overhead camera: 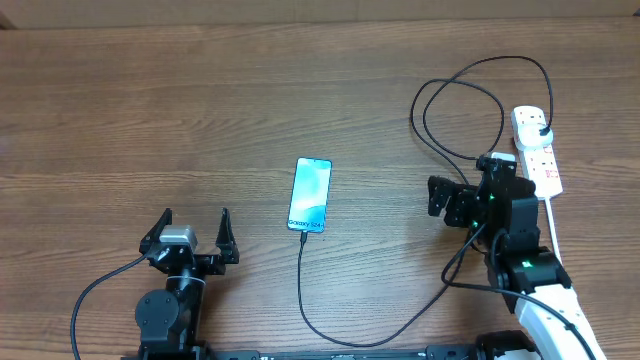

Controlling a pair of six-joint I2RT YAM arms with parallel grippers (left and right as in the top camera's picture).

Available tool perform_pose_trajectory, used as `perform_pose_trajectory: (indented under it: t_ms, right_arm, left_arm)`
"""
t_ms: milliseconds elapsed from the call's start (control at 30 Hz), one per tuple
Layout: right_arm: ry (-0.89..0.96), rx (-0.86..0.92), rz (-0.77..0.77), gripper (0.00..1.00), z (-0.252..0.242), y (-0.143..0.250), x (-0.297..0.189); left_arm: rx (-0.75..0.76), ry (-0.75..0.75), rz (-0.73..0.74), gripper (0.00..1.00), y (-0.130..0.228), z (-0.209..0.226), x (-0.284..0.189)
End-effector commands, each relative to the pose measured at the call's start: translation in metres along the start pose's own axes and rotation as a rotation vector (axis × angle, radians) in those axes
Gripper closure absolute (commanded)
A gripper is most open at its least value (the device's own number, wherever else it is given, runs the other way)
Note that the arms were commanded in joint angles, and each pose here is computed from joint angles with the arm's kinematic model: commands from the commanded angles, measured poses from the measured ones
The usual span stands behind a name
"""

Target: Plug charger to phone and switch on socket

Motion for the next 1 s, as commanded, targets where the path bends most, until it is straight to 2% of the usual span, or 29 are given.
perform_pose_trajectory:
  t_ms: [0,533,967]
  right_arm:
    - [-0.030,-0.006,-0.037,0.00,0.003,0.008,0.000]
    - [-0.078,-0.017,-0.248,0.00,0.006,0.027,-0.008]
    - [-0.080,-0.024,-0.347,0.00,0.006,0.043,-0.017]
  left_arm:
    - [0.023,-0.007,-0.008,0.00,0.000,0.001,0.000]
    - [0.023,-0.007,-0.008,0.01,0.000,0.001,0.000]
    - [0.023,-0.007,-0.008,0.01,0.000,0.001,0.000]
Point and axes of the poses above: each gripper's point midway between its finger pads, its own x axis out along the fingers, its own z axis along the line the jaws close on, y = z × x, the point moved 8 cm from there along -x, back along the fingers, and after that the axes turned 14 degrees about -x, right-handed, at the moved point
